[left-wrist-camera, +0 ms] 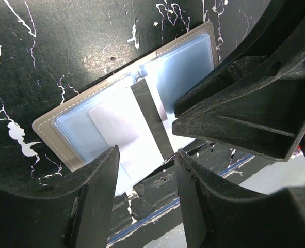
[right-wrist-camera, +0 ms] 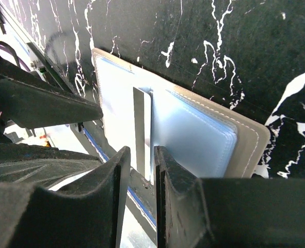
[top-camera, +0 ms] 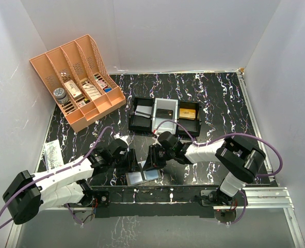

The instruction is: Take the credit cards out of the card holder

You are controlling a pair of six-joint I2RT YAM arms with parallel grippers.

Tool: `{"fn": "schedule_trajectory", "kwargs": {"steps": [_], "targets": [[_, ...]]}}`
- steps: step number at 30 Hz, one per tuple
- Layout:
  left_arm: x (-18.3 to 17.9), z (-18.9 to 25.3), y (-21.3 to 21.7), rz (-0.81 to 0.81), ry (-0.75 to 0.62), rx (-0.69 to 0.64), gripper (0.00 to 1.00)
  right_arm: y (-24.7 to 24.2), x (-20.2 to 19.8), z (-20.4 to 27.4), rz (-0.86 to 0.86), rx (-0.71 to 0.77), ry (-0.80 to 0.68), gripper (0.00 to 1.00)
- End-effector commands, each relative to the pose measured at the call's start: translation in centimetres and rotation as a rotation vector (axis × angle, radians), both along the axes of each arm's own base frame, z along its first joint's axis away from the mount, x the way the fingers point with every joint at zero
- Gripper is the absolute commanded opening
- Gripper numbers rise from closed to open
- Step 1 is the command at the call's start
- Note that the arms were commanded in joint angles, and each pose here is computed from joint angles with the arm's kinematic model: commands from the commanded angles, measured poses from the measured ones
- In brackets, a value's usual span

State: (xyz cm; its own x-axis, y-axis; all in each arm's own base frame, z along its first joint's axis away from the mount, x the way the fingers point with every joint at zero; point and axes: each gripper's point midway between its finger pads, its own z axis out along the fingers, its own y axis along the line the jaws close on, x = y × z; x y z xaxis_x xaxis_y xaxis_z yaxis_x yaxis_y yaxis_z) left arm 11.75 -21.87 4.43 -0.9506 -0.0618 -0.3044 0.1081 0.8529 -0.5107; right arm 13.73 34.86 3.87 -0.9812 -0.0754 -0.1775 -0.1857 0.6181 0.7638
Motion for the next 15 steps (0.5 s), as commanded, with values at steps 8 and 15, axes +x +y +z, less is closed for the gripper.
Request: {"fn": "schedule_trajectory", "kwargs": {"steps": [8, 15], "targets": [[-0.8, 0.0, 0.2, -0.038, 0.008, 0.001, 0.44, 1.5, 0.2, 1.9, 0.033, 0.065, -0.032, 0.24], [-0.8, -1.1, 0.6, -0.037, 0.033, 0.049, 0.4, 1.8, -0.2, 1.9, 0.033, 0.077, -0.023, 0.26]]}}
